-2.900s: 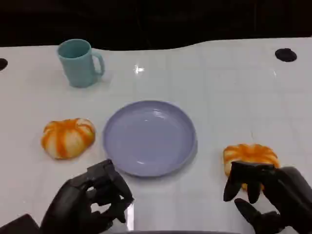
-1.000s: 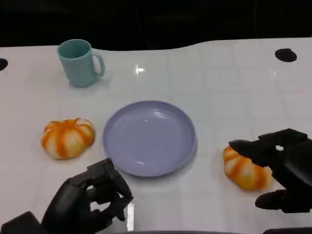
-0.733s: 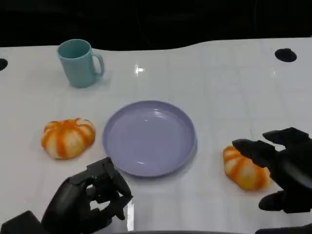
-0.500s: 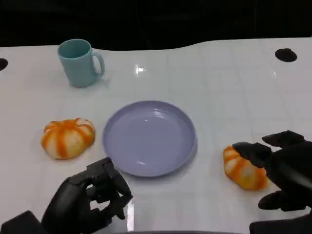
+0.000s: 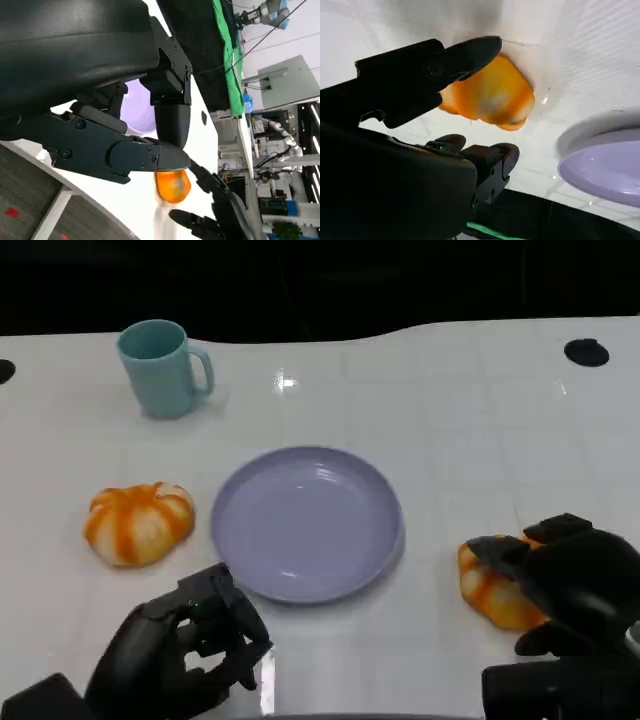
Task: Grasp the bread from the table and place it into the plate.
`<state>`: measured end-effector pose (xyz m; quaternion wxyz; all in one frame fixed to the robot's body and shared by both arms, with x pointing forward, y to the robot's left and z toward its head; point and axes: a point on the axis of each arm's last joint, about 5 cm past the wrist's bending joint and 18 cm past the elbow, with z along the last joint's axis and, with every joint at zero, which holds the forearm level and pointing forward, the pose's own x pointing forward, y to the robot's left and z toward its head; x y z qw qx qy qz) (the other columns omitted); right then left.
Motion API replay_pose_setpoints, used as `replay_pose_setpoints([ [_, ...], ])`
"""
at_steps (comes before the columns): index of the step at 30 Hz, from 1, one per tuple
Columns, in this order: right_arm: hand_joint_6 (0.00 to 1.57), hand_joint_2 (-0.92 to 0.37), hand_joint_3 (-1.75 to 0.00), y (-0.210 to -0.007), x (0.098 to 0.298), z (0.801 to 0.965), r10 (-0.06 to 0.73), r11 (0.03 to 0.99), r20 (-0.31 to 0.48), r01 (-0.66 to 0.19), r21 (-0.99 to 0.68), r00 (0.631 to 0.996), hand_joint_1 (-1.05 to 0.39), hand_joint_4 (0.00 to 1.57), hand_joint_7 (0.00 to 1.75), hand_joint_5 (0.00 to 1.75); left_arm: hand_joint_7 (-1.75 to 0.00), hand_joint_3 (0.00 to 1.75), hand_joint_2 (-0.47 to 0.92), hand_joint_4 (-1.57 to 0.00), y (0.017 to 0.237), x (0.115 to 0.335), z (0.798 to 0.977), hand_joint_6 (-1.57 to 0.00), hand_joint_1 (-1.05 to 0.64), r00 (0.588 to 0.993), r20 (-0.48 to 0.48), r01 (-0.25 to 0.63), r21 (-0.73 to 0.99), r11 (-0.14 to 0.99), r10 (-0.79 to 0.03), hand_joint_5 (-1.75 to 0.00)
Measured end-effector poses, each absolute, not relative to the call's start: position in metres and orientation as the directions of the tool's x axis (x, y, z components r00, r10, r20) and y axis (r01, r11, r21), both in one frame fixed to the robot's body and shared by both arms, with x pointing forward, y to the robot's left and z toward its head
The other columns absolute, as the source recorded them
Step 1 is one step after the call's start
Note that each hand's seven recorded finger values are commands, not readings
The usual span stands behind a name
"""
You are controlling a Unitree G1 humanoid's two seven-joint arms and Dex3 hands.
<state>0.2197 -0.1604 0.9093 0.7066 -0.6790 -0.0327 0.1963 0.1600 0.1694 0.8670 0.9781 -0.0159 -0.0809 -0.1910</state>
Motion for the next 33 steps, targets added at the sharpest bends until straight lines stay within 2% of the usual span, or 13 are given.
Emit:
replay_pose_setpoints([
  [6, 0.28, -0.92, -0.03, -0.156, 0.230, 0.898, 0.322, -0.041, -0.243, -0.244, -0.969, 0.915, -0.62, 0.29, 0.01, 0.29, -1.54, 0.30, 0.92, -0.67, 0.169, 0.160, 0.867, -0.59, -0.57, 0.914, 0.165, 0.376, 0.000, 0.927, -0.371, -1.75],
  [9, 0.59, -0.92, -0.05, -0.154, 0.233, 0.892, 0.321, -0.056, -0.228, -0.222, -0.973, 0.919, -0.43, 0.73, 0.07, 0.29, -1.53, 0.30, 0.92, -0.67, 0.169, 0.160, 0.867, -0.59, -0.58, 0.914, 0.164, 0.376, 0.001, 0.927, -0.371, -1.75],
  [10, 0.79, -0.92, -0.03, -0.154, 0.234, 0.890, 0.321, -0.052, -0.213, -0.207, -0.977, 0.923, -0.32, 0.91, 0.11, 0.37, -1.53, 0.30, 0.92, -0.67, 0.169, 0.160, 0.867, -0.59, -0.58, 0.914, 0.164, 0.376, 0.001, 0.927, -0.371, -1.75],
  [11, 1.06, -0.92, -0.02, -0.155, 0.235, 0.888, 0.327, -0.035, -0.190, -0.189, -0.981, 0.926, -0.22, 1.01, 0.14, 0.71, -1.53, 0.30, 0.92, -0.67, 0.169, 0.159, 0.867, -0.59, -0.58, 0.914, 0.163, 0.376, 0.001, 0.927, -0.371, -1.75],
  [12, 1.18, -0.92, -0.03, -0.155, 0.235, 0.885, 0.339, -0.002, -0.160, -0.169, -0.986, 0.927, -0.17, 0.95, 0.20, 1.15, -1.53, 0.30, 0.92, -0.67, 0.170, 0.159, 0.867, -0.59, -0.58, 0.914, 0.162, 0.375, 0.001, 0.927, -0.371, -1.75],
  [14, 0.99, -0.91, -0.04, -0.157, 0.236, 0.880, 0.365, 0.078, -0.081, -0.117, -0.990, 0.927, -0.12, 0.91, 1.00, 1.62, -1.53, 0.30, 0.92, -0.66, 0.170, 0.159, 0.867, -0.59, -0.57, 0.915, 0.162, 0.375, 0.001, 0.927, -0.371, -1.75],
  [15, 0.86, -0.91, -0.05, -0.158, 0.236, 0.878, 0.373, 0.101, -0.053, -0.097, -0.990, 0.927, -0.13, 0.91, 1.34, 1.68, -1.53, 0.30, 0.92, -0.66, 0.170, 0.159, 0.867, -0.59, -0.56, 0.915, 0.162, 0.375, 0.001, 0.927, -0.370, -1.75],
  [16, 0.74, -0.90, -0.06, -0.158, 0.236, 0.876, 0.380, 0.121, -0.027, -0.079, -0.990, 0.925, -0.15, 0.88, 1.58, 1.72, -1.53, 0.30, 0.92, -0.66, 0.170, 0.158, 0.867, -0.59, -0.56, 0.915, 0.161, 0.375, 0.001, 0.927, -0.370, -1.75],
  [17, 0.70, -0.89, -0.06, -0.159, 0.236, 0.875, 0.385, 0.134, -0.010, -0.066, -0.989, 0.923, -0.16, 0.86, 1.66, 1.73, -1.53, 0.31, 0.92, -0.67, 0.170, 0.158, 0.867, -0.59, -0.56, 0.915, 0.162, 0.375, 0.001, 0.927, -0.370, -1.75],
  [21, 0.64, -0.87, -0.06, -0.159, 0.237, 0.874, 0.396, 0.150, 0.016, -0.047, -0.988, 0.918, -0.16, 0.83, 1.74, 1.75, -1.53, 0.30, 0.92, -0.68, 0.170, 0.159, 0.867, -0.59, -0.58, 0.915, 0.162, 0.375, -0.001, 0.927, -0.370, -1.75],
  [28, 0.76, -0.83, -0.13, -0.160, 0.238, 0.872, 0.395, 0.163, 0.065, -0.001, -0.987, 0.916, -0.14, 0.89, 1.58, 1.75, -1.52, 0.30, 0.92, -0.67, 0.169, 0.157, 0.866, -0.60, -0.57, 0.916, 0.155, 0.375, -0.005, 0.927, -0.370, -1.75],
  [31, 0.79, -0.45, -0.89, -0.159, 0.241, 0.872, 0.406, 0.191, 0.122, 0.047, -0.980, 0.906, -0.14, 0.91, 1.57, 1.75, -1.52, 0.30, 0.92, -0.67, 0.170, 0.156, 0.866, -0.60, -0.57, 0.917, 0.152, 0.374, -0.006, 0.927, -0.369, -1.75],
  [33, 0.82, -0.34, -1.15, -0.158, 0.243, 0.872, 0.413, 0.216, 0.164, 0.078, -0.973, 0.896, -0.13, 0.93, 1.55, 1.75, -1.52, 0.30, 0.92, -0.67, 0.170, 0.156, 0.866, -0.59, -0.56, 0.917, 0.153, 0.374, -0.006, 0.927, -0.369, -1.75],
])
